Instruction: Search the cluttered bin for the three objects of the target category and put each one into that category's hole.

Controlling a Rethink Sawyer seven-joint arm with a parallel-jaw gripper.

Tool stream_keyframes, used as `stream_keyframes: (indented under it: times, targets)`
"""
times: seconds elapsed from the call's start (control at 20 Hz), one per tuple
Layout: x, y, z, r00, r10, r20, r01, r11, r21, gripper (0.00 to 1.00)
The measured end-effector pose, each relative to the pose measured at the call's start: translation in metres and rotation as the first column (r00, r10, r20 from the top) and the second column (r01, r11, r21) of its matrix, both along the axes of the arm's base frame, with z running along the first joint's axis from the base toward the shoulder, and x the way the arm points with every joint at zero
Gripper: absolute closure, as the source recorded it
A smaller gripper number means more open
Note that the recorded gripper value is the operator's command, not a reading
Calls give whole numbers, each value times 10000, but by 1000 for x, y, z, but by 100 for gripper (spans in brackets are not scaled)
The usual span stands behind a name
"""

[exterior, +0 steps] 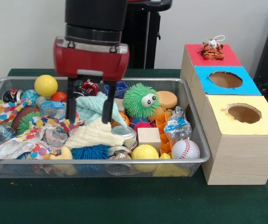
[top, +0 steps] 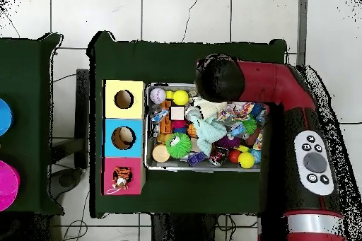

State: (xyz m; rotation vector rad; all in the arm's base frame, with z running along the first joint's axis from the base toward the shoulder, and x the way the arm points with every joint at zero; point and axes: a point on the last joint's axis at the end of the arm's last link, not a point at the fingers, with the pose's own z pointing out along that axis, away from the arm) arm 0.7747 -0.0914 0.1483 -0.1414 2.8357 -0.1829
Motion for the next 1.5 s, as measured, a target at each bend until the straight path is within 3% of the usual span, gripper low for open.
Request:
stream_keyframes:
  times: [0.3,0.6,1.5]
  targets:
    - [-8,-39,-24,9994,-276,-197,277,9996,47,0]
    - [-18,-59,-43,9986,-325,-415,322,9994,-83,0]
    - [-40,-54,-69,9949,-272,-967,302,9991,291,0]
